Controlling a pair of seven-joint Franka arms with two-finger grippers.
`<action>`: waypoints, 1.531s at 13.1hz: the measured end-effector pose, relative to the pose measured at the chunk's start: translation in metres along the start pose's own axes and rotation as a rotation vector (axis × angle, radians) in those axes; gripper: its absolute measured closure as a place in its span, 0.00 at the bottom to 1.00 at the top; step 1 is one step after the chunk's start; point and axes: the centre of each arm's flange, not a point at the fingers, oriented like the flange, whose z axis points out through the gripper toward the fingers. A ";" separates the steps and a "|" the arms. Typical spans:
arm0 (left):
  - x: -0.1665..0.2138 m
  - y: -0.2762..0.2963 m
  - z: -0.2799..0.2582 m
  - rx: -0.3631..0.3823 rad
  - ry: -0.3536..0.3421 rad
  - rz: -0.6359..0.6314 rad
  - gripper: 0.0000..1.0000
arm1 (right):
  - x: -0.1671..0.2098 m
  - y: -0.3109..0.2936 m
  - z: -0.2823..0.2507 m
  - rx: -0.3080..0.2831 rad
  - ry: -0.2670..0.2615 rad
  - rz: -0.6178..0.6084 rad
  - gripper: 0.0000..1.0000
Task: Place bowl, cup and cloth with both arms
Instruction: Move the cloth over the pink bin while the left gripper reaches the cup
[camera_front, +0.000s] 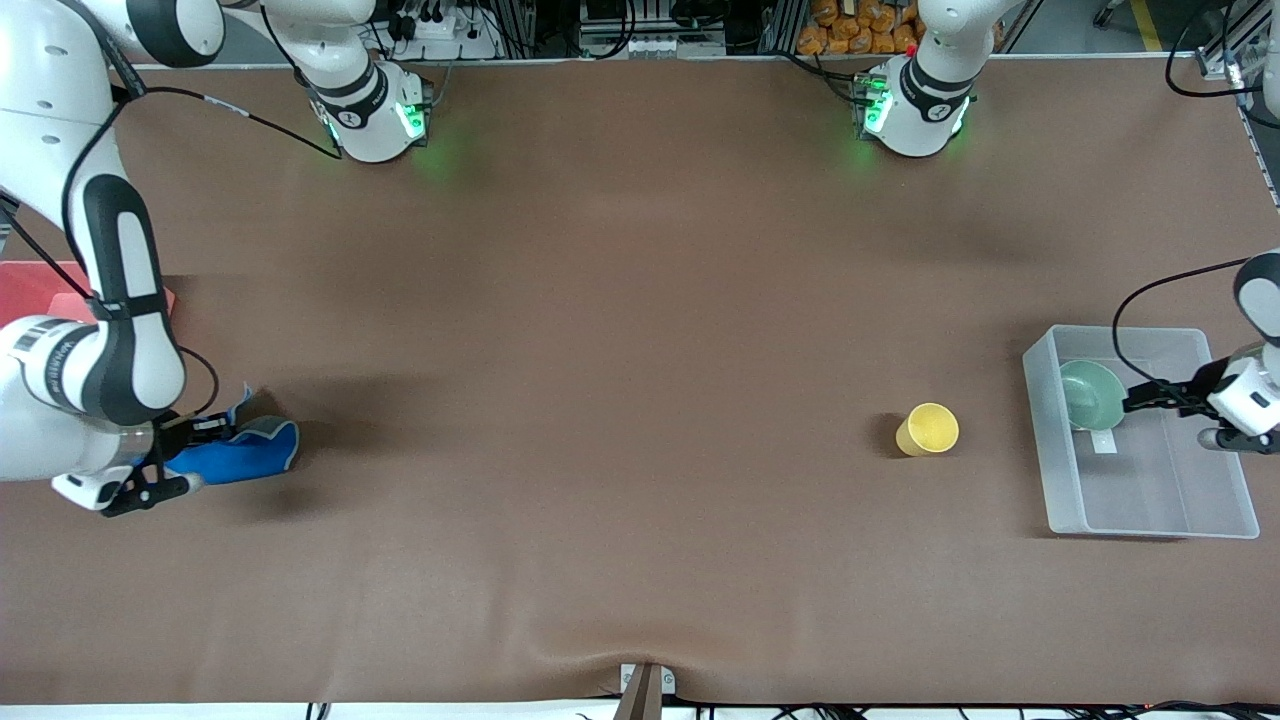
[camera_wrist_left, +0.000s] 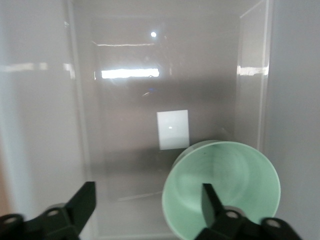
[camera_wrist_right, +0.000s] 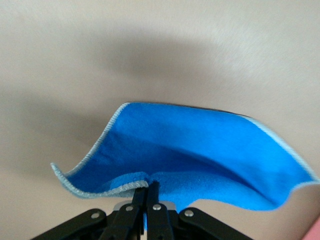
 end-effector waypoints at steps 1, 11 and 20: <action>0.003 0.001 -0.017 0.011 0.002 0.009 0.00 | 0.001 0.000 -0.015 -0.012 0.024 -0.002 0.96; 0.040 0.171 -0.091 -0.036 -0.044 -0.127 0.00 | -0.068 0.003 -0.214 -0.129 0.286 0.042 0.96; 0.064 0.276 -0.007 -0.018 -0.065 -0.225 0.03 | -0.219 0.096 -0.303 -0.293 0.318 0.102 0.96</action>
